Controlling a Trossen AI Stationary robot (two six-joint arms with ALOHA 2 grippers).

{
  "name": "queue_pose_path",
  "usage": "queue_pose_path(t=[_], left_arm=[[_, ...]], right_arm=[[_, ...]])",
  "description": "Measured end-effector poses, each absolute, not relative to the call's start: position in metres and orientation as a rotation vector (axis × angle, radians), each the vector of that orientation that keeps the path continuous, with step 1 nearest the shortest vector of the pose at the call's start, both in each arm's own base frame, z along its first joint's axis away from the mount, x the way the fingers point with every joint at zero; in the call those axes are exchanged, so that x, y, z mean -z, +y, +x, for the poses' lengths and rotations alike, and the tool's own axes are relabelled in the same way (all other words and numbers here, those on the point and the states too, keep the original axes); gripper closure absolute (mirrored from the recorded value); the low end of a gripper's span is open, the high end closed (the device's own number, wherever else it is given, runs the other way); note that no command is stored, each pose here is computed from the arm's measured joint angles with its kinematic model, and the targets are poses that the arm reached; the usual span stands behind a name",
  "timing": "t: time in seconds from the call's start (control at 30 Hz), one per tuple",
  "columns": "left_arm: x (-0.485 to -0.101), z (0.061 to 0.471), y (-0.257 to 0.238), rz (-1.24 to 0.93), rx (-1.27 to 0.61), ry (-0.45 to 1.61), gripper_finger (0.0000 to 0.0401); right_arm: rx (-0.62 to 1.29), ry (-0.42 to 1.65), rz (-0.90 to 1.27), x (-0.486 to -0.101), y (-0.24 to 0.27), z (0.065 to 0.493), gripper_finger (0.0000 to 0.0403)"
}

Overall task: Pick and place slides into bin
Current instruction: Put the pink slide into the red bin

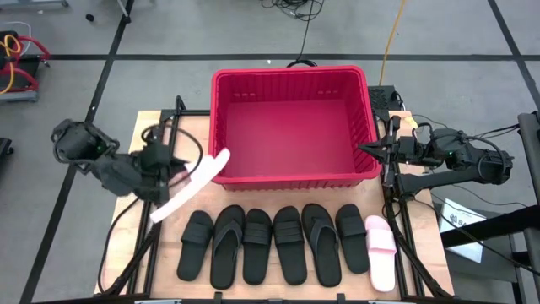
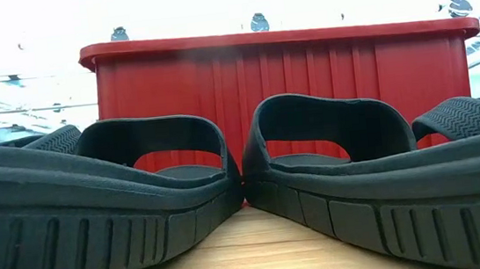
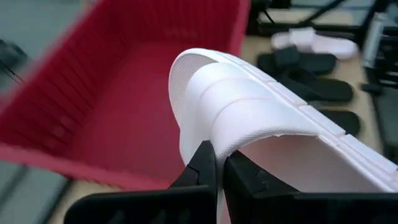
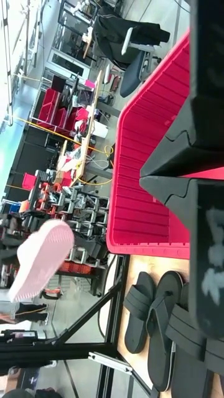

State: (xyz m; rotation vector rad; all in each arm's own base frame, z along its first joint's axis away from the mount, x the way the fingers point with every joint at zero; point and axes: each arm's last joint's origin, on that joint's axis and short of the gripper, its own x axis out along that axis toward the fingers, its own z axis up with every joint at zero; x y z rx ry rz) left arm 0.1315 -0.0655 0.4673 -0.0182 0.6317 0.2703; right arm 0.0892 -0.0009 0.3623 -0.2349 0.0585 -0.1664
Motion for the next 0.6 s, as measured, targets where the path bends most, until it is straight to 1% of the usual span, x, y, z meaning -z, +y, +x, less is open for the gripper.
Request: queue_pose_path(t=[0.13,0.27,0.4,0.6], left_arm=[[-0.479,0.139,-0.054,0.101,-0.320,0.554,0.0401],[-0.489,0.149,-0.041,0.215,-0.418,0.481,0.0401],[-0.496,0.159,-0.026,0.323,-0.537,0.457,0.0401],[-0.506,0.180,0.000,0.419,-0.692,0.427,0.0401]], right_arm=[[0.166,0.058,-0.235,-0.362,-0.001,0.089,0.0403],[0.166,0.058,-0.235,-0.362,-0.001,0.089,0.0403],[0.166,0.058,-0.235,-0.362,-0.001,0.089,0.0403],[0.166,0.058,-0.235,-0.362,-0.001,0.089,0.0403]])
